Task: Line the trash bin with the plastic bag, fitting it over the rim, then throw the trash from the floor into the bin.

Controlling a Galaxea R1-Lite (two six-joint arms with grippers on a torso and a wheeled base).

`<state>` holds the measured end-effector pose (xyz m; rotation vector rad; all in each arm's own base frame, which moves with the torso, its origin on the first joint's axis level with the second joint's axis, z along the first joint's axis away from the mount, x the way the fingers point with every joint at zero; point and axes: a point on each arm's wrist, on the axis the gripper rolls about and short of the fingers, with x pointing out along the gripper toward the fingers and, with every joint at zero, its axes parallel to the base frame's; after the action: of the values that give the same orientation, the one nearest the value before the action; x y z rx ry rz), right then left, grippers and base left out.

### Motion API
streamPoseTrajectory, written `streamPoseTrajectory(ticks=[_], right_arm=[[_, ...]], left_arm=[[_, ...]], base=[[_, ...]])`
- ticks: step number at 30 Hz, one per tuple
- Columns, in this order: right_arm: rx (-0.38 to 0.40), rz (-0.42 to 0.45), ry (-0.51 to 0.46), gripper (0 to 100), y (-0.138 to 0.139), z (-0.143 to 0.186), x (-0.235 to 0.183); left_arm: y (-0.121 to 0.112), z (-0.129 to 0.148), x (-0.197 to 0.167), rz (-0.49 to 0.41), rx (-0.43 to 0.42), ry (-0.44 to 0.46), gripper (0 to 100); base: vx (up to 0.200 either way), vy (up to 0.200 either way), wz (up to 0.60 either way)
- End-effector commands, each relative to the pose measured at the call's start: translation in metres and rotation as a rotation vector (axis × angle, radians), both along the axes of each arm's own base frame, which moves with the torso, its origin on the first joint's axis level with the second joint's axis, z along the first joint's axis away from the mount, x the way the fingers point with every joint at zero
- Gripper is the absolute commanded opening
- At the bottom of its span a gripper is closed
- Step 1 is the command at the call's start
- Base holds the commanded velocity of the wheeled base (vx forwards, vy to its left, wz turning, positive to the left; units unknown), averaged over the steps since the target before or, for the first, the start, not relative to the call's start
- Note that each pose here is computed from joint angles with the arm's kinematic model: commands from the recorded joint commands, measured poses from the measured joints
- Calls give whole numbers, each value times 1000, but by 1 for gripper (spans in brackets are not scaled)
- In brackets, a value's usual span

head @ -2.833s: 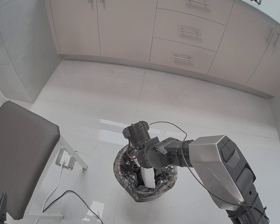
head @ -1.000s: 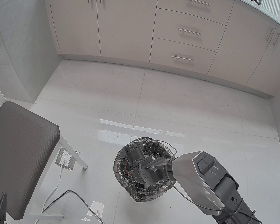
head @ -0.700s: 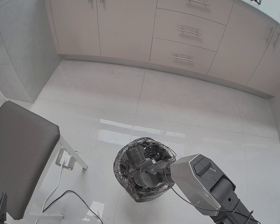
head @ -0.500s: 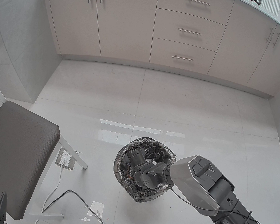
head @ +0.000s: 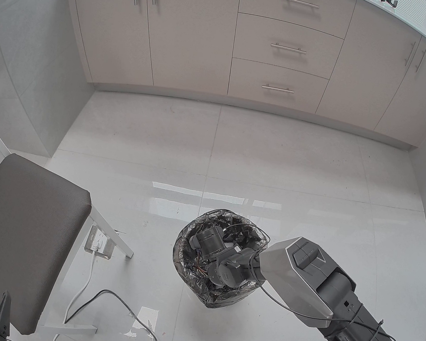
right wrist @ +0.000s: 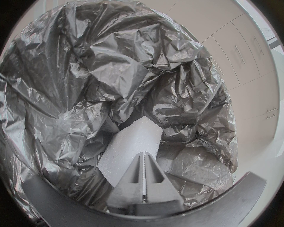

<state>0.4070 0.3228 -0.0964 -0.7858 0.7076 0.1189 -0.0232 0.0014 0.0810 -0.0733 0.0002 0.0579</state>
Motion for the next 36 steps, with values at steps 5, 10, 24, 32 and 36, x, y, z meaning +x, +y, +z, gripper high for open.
streamPoseTrajectory(ticks=[5,10,24,32,36], right_arm=[[13,-5,-36,0,2,22,2],[25,-11,-50,0,1,61,2],[-20,-127,-155,0,-46,254,-31],[-27,-219,-205,0,-107,358,-83],[-27,-284,-212,0,-155,401,-111]], left_arm=[[0,0,-1,0,0,-18,100],[0,0,-1,0,3,-18,100],[0,0,-1,2,1,-21,100],[0,0,-1,2,1,-21,100],[0,0,-1,2,1,-21,100]], base=[[0,0,0],[0,0,0],[0,0,0],[0,0,0],[0,0,0]])
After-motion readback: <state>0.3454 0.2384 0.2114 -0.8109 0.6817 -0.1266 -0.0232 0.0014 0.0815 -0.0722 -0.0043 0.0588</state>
